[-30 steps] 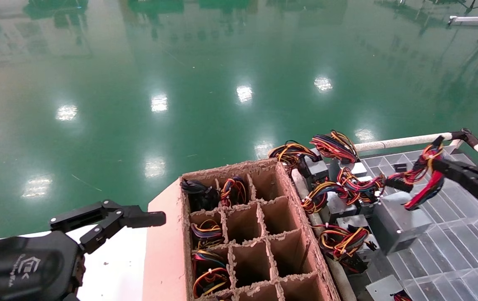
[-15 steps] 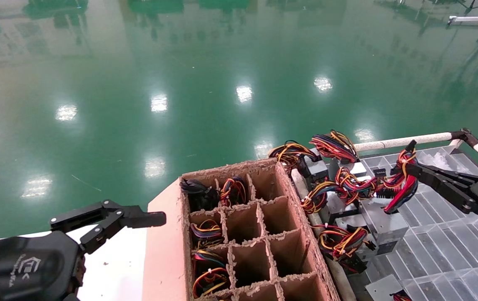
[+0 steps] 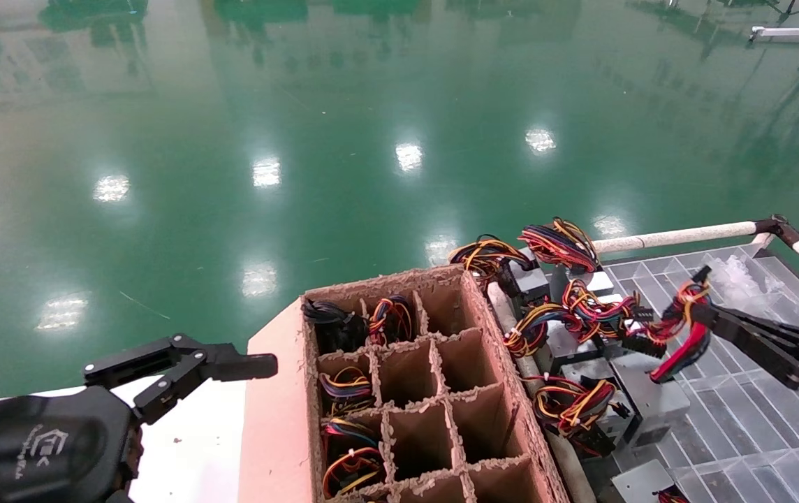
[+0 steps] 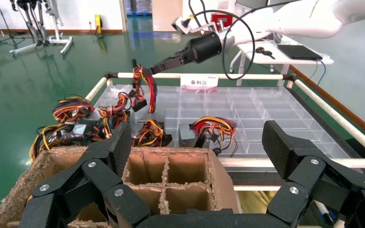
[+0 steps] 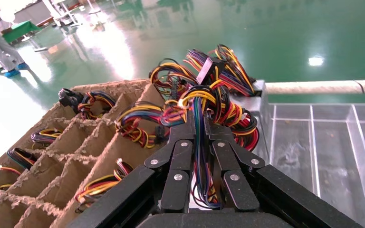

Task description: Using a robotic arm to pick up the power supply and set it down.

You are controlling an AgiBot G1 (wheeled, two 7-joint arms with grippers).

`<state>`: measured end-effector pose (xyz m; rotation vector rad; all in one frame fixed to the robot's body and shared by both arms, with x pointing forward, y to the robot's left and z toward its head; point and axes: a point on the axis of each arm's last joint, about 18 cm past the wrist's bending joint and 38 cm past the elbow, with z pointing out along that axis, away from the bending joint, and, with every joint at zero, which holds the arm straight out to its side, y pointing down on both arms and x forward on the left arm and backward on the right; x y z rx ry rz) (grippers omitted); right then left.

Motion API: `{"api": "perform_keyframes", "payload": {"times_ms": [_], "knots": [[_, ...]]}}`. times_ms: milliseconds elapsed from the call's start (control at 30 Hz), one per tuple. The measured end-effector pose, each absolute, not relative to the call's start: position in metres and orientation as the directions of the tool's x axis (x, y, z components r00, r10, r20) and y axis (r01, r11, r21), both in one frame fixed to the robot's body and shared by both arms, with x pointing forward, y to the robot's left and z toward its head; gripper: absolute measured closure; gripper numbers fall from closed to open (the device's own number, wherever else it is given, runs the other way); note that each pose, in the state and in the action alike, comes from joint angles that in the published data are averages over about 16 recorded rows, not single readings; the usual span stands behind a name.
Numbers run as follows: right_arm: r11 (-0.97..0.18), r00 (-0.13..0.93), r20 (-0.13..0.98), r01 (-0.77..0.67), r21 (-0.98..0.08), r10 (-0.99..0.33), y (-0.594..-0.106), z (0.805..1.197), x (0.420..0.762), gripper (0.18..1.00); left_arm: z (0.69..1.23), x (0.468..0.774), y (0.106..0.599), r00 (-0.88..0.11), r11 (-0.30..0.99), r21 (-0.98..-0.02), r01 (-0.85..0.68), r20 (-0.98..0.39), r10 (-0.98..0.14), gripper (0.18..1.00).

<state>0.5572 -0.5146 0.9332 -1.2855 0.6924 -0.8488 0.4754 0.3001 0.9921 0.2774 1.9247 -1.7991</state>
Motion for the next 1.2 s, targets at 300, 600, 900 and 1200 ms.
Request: {"api": "perform_keyframes", "payload": {"times_ms": [300, 600, 900, 1200], "knots": [[0.096, 0.516, -0.014, 0.132, -0.987, -0.857, -0.52, 0.919, 0.552, 0.975, 0.992, 0.475, 0.3, -0.861, 0.112, -0.879, 0.464, -0.477, -0.178, 0.184], [0.107, 0.513, -0.026, 0.13, -0.986, -0.858, -0.52, 0.916, 0.552, 0.961, 0.992, 0.476, 0.3, -0.861, 0.112, -0.879, 0.464, -0.477, -0.178, 0.184], [0.107, 0.522, -0.018, 0.14, -0.984, -0.853, -0.518, 0.92, 0.552, 0.888, 0.992, 0.476, 0.3, -0.861, 0.112, -0.879, 0.464, -0.477, -0.178, 0.184], [0.089, 0.567, 0.03, 0.182, -0.979, -0.823, -0.503, 0.936, 0.549, 0.743, 0.992, 0.476, 0.3, -0.861, 0.112, -0.879, 0.464, -0.477, -0.179, 0.184]]}}
